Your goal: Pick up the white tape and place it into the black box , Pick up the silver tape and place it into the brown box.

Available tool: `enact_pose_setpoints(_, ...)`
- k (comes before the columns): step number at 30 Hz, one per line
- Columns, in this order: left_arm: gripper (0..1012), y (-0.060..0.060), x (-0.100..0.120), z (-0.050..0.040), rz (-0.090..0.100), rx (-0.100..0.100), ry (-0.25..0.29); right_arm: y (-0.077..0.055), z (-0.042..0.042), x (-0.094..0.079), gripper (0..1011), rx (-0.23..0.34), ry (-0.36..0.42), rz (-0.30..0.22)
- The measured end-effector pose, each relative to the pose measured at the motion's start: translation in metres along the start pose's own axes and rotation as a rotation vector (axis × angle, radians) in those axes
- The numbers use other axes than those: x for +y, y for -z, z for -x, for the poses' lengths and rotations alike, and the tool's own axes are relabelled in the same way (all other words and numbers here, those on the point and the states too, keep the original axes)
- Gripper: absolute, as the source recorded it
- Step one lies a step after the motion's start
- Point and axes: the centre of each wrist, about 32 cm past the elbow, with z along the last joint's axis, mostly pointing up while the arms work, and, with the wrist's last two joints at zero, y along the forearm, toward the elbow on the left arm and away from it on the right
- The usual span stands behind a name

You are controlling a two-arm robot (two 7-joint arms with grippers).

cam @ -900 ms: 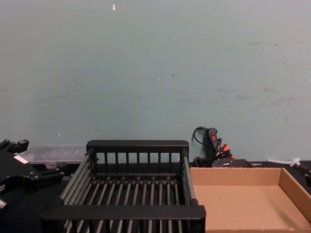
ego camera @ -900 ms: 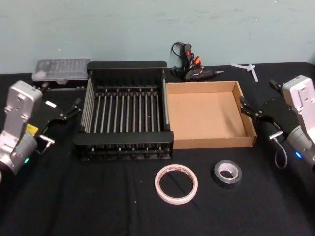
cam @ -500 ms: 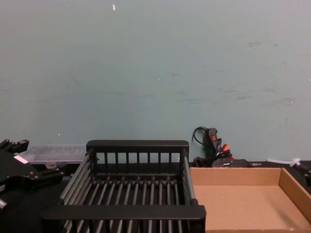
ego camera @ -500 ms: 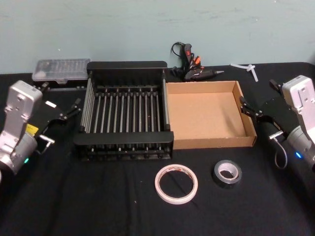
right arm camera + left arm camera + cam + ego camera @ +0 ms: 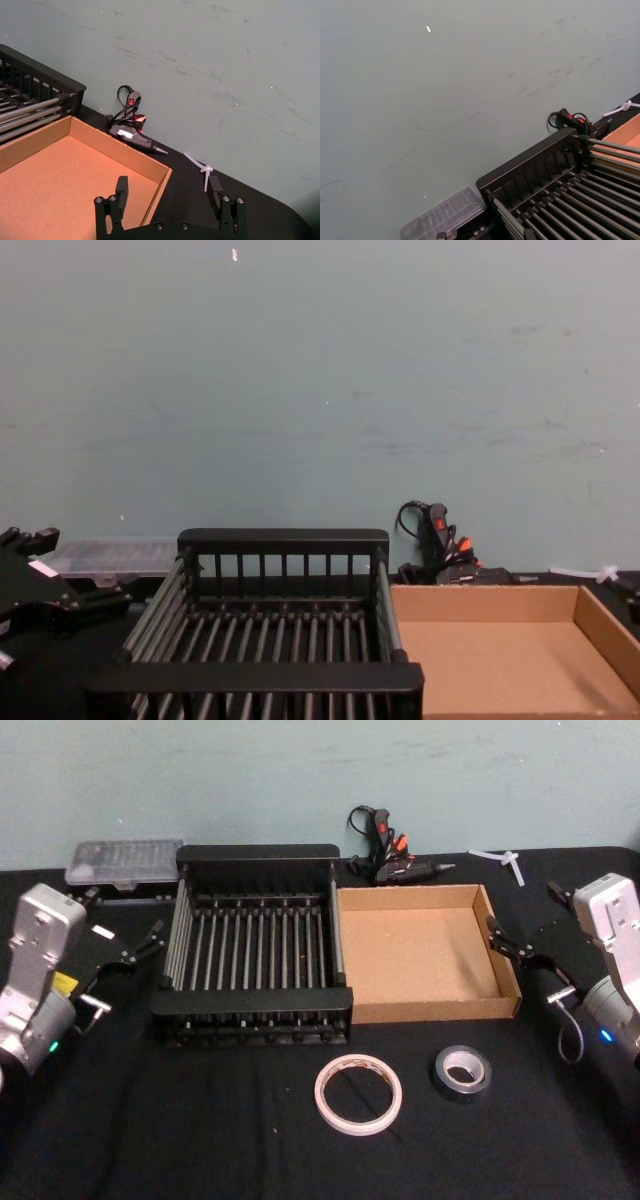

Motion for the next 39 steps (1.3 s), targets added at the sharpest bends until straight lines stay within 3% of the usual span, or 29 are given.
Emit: enact_pose_setpoints(39,1001,0.0000,0.0000,0.0000,0.000,0.000,0.000,0.0000,0.0000,0.0000,1002,0.000,0.000,0.000)
